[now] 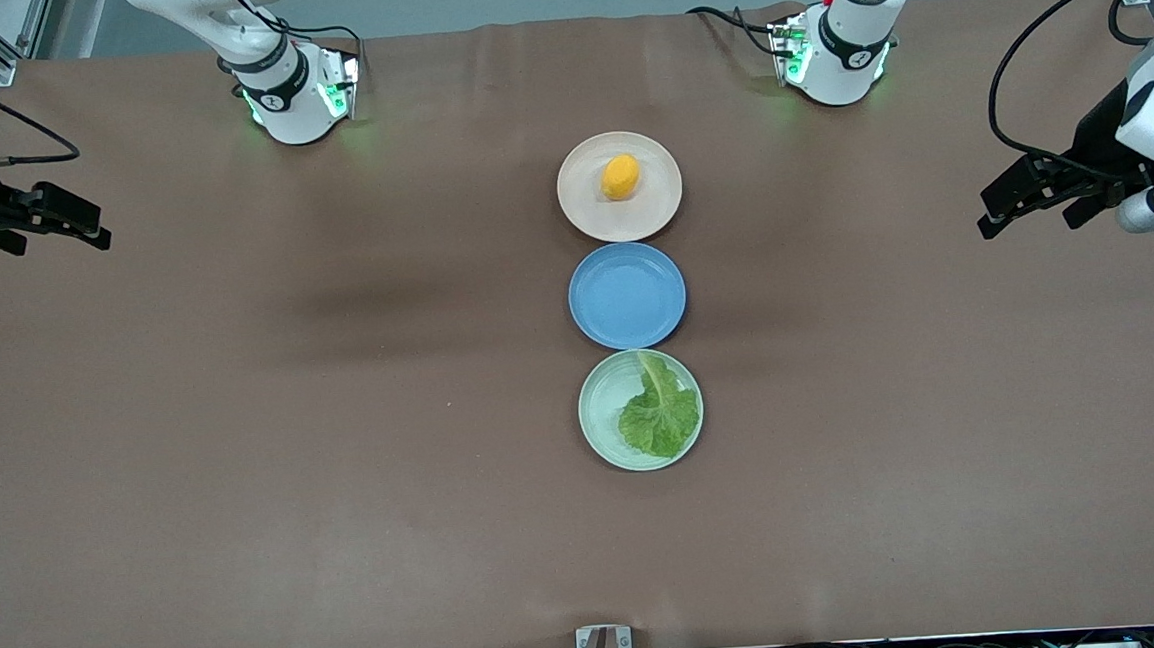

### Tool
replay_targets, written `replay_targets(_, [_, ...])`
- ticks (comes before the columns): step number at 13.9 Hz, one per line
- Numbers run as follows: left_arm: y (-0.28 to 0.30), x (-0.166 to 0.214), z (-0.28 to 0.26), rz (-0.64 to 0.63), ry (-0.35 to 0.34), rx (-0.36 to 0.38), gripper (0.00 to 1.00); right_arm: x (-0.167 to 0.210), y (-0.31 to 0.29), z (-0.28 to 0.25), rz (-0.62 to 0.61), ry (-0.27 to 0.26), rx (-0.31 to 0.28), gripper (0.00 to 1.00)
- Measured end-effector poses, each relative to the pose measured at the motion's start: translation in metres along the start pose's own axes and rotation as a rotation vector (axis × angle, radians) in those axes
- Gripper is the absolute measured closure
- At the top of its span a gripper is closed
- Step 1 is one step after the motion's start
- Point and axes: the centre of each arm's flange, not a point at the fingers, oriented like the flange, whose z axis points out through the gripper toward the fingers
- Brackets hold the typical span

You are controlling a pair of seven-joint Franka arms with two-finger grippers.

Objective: Pick lemon and lettuce from plates
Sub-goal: 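Reach the left gripper down to the lettuce on the green plate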

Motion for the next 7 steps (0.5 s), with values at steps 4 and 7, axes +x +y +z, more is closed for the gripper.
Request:
replay_targets(4, [0.0000, 0.0000, 0.0000, 0.000, 0.000, 0.000, 0.00, 0.0024, 0.0000, -0.0026, 0.000, 0.026, 0.000, 0.00])
replay_targets(7, [0.0000, 0.0000, 0.0000, -0.001, 0.000, 0.000, 0.00, 0.0025, -0.0002, -0.0032, 0.000, 0.029, 0.000, 0.00])
